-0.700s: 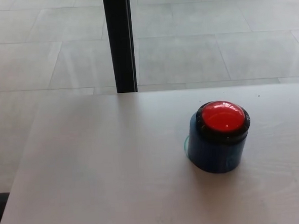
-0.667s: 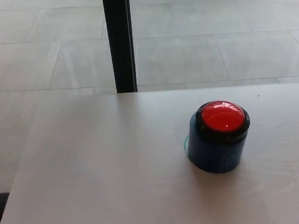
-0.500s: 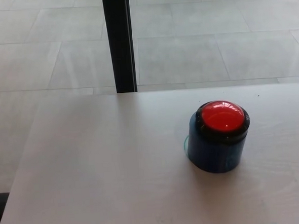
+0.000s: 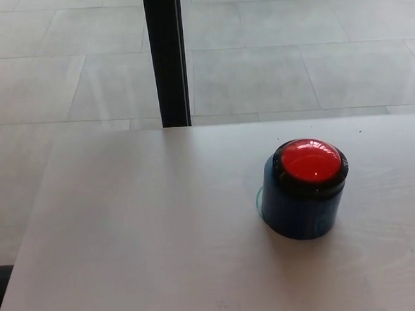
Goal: The robot uses its right hand to press the red button kept in the middle of the desk
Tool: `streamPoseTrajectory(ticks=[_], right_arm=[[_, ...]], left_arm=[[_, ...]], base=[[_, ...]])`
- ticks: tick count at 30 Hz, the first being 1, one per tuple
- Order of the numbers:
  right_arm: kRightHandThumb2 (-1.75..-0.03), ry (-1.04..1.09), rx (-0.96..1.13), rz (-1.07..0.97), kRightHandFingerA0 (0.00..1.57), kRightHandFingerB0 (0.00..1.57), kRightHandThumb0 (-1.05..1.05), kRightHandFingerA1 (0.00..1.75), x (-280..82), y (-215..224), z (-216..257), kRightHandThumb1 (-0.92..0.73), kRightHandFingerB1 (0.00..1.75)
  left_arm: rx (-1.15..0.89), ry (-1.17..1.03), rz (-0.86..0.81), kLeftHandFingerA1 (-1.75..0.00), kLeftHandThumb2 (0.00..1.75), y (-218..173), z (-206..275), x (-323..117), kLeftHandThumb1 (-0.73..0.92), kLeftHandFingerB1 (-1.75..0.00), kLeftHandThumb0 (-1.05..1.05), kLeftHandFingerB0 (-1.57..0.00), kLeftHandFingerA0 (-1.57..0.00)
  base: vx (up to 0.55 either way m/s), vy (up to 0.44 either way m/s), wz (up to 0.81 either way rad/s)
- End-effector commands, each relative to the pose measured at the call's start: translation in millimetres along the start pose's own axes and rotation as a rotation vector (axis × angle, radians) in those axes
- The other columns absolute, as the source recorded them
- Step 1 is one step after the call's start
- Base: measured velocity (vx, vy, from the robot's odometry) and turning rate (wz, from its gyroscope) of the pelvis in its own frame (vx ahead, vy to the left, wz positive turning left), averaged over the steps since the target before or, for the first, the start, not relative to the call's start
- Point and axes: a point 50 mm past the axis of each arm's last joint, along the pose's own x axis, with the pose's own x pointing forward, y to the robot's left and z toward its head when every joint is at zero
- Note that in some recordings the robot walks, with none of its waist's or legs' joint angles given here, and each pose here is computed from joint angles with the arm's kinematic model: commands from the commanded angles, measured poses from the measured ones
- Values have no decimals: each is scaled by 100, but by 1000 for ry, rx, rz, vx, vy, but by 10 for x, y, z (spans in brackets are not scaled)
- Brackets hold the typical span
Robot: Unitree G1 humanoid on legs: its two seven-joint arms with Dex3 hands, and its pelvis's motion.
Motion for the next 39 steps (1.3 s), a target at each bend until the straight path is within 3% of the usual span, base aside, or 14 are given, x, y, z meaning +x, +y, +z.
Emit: streamPoseTrajectory(ticks=[1, 2, 3, 5, 7, 8, 12, 14, 19, 20, 24, 25, 29, 39], right_arm=[[-79, -18, 264, -129, 47, 26, -55, 120, 49, -16, 313, -66, 101], [-89, -26, 270, -142, 91, 15, -64, 172, 49, -8, 349, -66, 97], [-89, -33, 284, -166, 89, 9, -53, 175, 48, 4, 400, -56, 105], [-97, -22, 257, -243, 52, 0, -50, 152, 51, 51, 513, -64, 19], [-98, 11, 274, -310, 70, 0, -49, 175, 68, 87, 585, -69, 11], [-97, 25, 292, -309, 34, 0, -47, 170, 74, 94, 608, -73, 0], [-80, 18, 390, -319, 45, 0, -53, 175, 92, 108, 806, -84, 61], [-95, 1, 378, -293, 45, 0, -53, 142, 89, 159, 907, -76, 8], [-106, -117, 341, -205, 77, 0, -51, 164, 32, 320, 1206, -56, 12], [-85, -203, 438, -118, 83, 8, -48, 160, -56, 502, 1493, -55, 82], [-110, -288, 420, 16, 110, 55, -26, 154, -161, 798, 1804, -26, 86], [-134, -320, 401, 63, 106, 107, -27, 88, -226, 923, 1898, -4, 74], [-120, -479, 358, 292, 114, 112, -42, 81, -617, 1447, 2192, -19, 69], [-110, -665, 244, 750, 90, 73, -9, 173, -1640, 2455, 2456, -61, 137]], left_arm=[[-83, 13, 76, -114, 107, 200, 84, 14, 92, -89, -56, -14, -21], [-87, 13, 73, -110, 106, 202, 85, 14, 92, -86, -55, -12, -19], [-97, 13, 71, -112, 107, 203, 83, 15, 92, -88, -56, -12, -19], [-102, 13, 80, -115, 105, 199, 82, 15, 92, -91, -57, -14, -21], [-109, 7, 76, -116, 107, 196, 86, 15, 92, -92, -57, -14, -20], [-110, 7, 77, -116, 106, 196, 86, 15, 92, -91, -57, -14, -20], [-79, 12, 80, -116, 105, 186, 75, 14, 92, -88, -56, -12, -22], [-88, 13, 80, -117, 105, 187, 71, 14, 92, -88, -57, -11, -22], [-81, 16, 81, -114, 106, 201, 66, 13, 92, -88, -56, -14, -21], [-82, 17, 80, -113, 107, 201, 68, 14, 92, -90, -56, -15, -22], [-103, 18, 92, -118, 105, 212, 53, 10, 92, -90, -56, -13, -23], [-103, 18, 89, -119, 105, 205, 54, 11, 92, -87, -56, -11, -23], [-92, 21, 93, -118, 105, 197, 63, 13, 92, -88, -55, -11, -24], [-100, 27, 83, -115, 108, 191, 2, 5, 92, -88, -54, -10, -18]], base=[[0, 0, 0], [0, 0, 0], [0, 0, 0], [0, 0, 0], [0, 0, 0], [0, 0, 0], [0, 0, 0], [0, 0, 0], [0, 0, 0], [0, 0, 0], [0, 0, 0], [-56, -15, 7], [0, 0, 0], [0, 0, 0]])
